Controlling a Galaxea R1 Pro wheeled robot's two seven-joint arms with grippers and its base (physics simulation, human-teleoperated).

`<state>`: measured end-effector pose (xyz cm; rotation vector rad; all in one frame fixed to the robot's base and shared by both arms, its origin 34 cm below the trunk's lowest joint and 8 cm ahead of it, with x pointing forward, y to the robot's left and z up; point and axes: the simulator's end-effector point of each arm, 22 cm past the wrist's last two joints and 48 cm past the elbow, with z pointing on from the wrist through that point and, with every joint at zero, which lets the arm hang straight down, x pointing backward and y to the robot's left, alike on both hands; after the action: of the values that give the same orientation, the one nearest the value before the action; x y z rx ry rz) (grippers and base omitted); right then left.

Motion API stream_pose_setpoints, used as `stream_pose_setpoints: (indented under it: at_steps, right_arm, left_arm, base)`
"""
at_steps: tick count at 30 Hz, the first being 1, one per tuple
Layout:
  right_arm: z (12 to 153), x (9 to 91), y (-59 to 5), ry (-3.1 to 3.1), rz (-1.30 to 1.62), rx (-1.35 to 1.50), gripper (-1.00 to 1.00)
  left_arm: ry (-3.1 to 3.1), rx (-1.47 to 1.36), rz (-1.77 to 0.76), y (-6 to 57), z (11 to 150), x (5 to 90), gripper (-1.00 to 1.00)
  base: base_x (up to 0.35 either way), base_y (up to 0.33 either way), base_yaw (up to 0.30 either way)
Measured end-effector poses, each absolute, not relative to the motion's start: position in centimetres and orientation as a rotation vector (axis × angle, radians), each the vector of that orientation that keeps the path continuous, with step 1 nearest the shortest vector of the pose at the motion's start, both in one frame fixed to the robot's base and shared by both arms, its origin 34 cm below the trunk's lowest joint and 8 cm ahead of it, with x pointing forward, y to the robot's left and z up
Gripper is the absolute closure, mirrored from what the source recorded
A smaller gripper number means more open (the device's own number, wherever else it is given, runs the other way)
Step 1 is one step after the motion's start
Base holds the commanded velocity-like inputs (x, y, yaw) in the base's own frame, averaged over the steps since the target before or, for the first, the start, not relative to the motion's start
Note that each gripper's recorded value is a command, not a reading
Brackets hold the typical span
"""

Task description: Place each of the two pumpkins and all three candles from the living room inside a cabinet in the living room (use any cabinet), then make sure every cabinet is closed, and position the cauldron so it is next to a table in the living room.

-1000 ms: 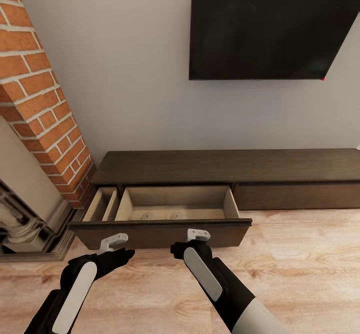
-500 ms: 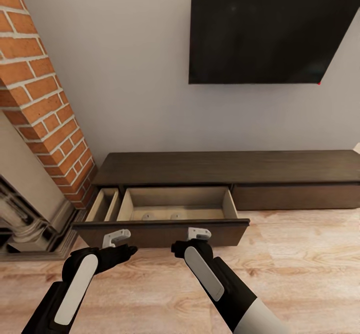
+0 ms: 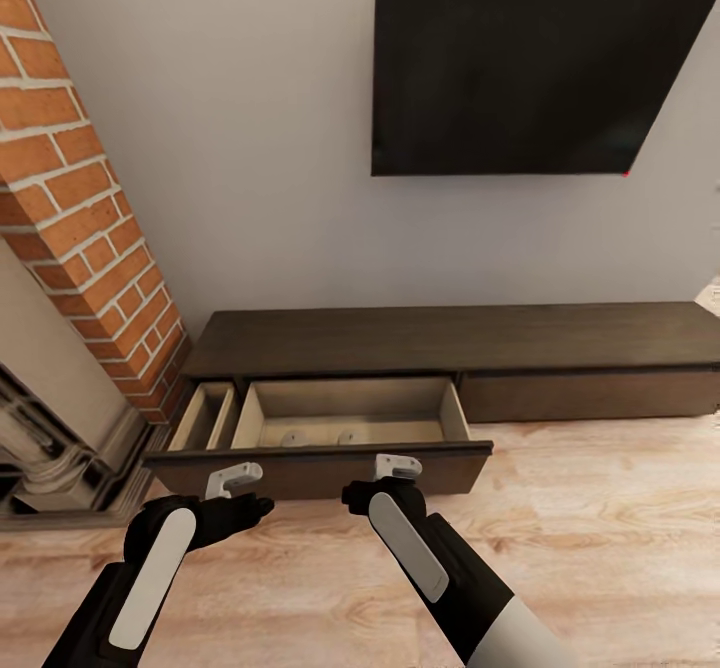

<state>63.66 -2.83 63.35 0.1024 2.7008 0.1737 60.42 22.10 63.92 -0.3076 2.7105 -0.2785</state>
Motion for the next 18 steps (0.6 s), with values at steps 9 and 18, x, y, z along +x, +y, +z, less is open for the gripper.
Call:
stream_pose_setpoints:
  at_steps: [9,18]
  right_arm:
    - [64.6,63.7,-3.2,2.712,0.174,0.110,-1.00]
    - [64.5,64.0,-8.5,2.754,0.093,0.157,-1.00]
  left_arm:
    - [2.722,-0.310,-0.276,22.2,65.1,60.4,-1.00]
    - [2.772,-0.301,-0.264,22.5,65.5,59.5,-1.00]
  base:
    - [0.000,0.000,-0.252]
    - [0.000,0.000,-0.282]
